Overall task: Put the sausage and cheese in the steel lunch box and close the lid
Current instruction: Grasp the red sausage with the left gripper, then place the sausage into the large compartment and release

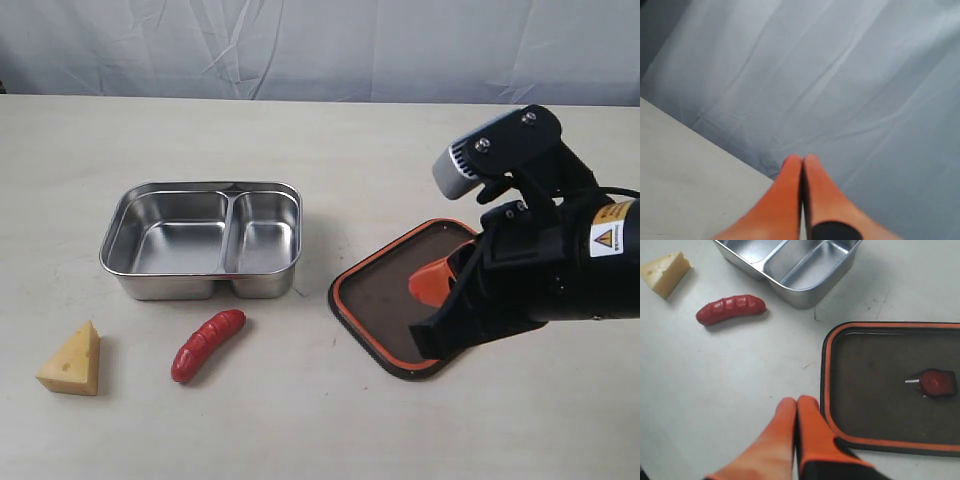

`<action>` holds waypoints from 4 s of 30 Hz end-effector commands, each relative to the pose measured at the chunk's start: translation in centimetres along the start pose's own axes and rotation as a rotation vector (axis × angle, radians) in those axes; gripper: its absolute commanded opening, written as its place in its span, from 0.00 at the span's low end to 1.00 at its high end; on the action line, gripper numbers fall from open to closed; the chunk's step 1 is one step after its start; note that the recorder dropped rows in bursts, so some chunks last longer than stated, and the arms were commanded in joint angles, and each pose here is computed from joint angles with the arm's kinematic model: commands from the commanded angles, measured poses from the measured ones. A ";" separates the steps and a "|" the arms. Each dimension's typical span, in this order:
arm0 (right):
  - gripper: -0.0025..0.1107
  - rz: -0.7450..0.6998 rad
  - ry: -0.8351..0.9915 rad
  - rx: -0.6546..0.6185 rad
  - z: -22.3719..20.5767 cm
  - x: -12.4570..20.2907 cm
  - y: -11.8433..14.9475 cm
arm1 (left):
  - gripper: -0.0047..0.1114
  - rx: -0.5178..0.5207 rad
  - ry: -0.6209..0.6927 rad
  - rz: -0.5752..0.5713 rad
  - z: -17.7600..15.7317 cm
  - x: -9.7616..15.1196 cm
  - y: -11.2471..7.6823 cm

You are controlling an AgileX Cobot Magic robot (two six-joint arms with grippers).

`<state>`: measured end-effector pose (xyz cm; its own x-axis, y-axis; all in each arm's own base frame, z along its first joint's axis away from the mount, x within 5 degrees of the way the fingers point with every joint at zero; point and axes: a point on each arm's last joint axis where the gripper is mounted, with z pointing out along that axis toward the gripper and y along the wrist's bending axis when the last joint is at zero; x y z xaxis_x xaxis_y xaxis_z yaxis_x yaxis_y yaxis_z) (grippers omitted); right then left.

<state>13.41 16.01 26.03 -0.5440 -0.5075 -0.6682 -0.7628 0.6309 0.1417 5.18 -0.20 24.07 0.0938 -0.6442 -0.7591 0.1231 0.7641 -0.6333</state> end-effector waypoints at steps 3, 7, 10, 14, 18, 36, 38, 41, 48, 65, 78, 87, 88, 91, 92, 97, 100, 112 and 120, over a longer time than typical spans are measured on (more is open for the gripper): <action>0.02 0.013 -0.034 0.004 -0.2 -0.1 0.0 | 0.04 -0.016 0.351 0.411 3.4 -4.7 -5.6; 0.02 0.013 -0.030 0.003 -0.2 -0.1 0.0 | 0.04 0.106 0.629 0.595 8.8 -4.8 -7.7; 0.02 0.019 -0.028 0.002 -0.2 -0.1 0.0 | 0.04 0.181 0.799 0.662 12.8 -3.6 -7.7; 0.02 0.019 -0.023 0.001 -0.2 0.0 0.0 | 0.04 0.175 1.050 0.621 16.1 -0.3 -5.5; 0.02 0.014 -0.022 0.004 -0.2 0.0 0.0 | 0.04 0.238 1.301 0.627 16.8 4.0 -4.8; 0.02 -0.048 0.024 0.030 -0.2 0.4 -0.2 | 0.18 0.465 1.568 0.874 15.3 14.4 -7.9; 0.02 -0.048 0.024 0.030 -0.2 0.4 -0.2 | 0.29 0.461 1.546 0.873 15.5 14.5 -8.0; 0.02 -0.048 0.024 0.030 -0.2 0.4 -0.2 | 0.48 0.415 1.492 0.853 16.2 14.9 -7.9; 0.02 -0.037 0.028 0.032 -0.2 0.4 -0.3 | 0.57 0.191 1.564 0.812 16.9 17.0 -5.6; 0.02 -0.048 0.030 0.039 -0.2 0.4 -0.3 | 0.41 0.083 1.625 0.810 17.4 21.0 -2.7; 0.02 -0.058 0.031 0.047 -0.2 0.4 -0.4 | 0.04 0.207 1.428 0.809 16.8 13.8 -7.5; 0.02 -0.054 0.024 0.049 -0.2 0.4 -0.4 | 0.04 0.071 1.189 0.832 21.2 10.2 -5.5; 0.02 -0.054 0.024 0.049 -0.2 0.4 -0.4 | 0.04 0.048 1.186 0.824 21.7 10.1 -5.0; 0.02 -0.037 0.005 0.052 -0.2 0.2 -0.4 | 0.04 0.019 1.178 0.823 22.9 10.4 -3.9; 0.02 -0.037 0.001 0.053 -0.2 0.2 -0.4 | 0.04 0.015 1.173 0.823 23.2 10.6 -3.7; 0.02 -0.037 -0.009 0.054 -0.2 0.1 -0.5 | 0.04 0.014 1.162 0.826 24.7 11.6 -3.4; 0.02 -0.031 -0.003 0.053 -0.2 0.1 -0.4 | 0.13 0.007 1.191 0.824 25.0 12.0 -3.2; 0.02 -0.017 0.030 0.048 -0.2 0.4 -0.4 | 0.61 0.003 1.211 0.824 25.3 12.2 -3.2; 0.02 0.009 0.088 0.041 -0.2 1.0 -0.3 | 0.03 -0.064 1.369 0.764 22.8 9.9 -4.2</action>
<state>13.31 15.41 25.46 -0.5734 -0.5433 -0.6132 -0.7452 0.6568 0.1150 29.25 -11.14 21.33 -0.8000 0.3860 -0.4593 0.4398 0.8980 -0.0114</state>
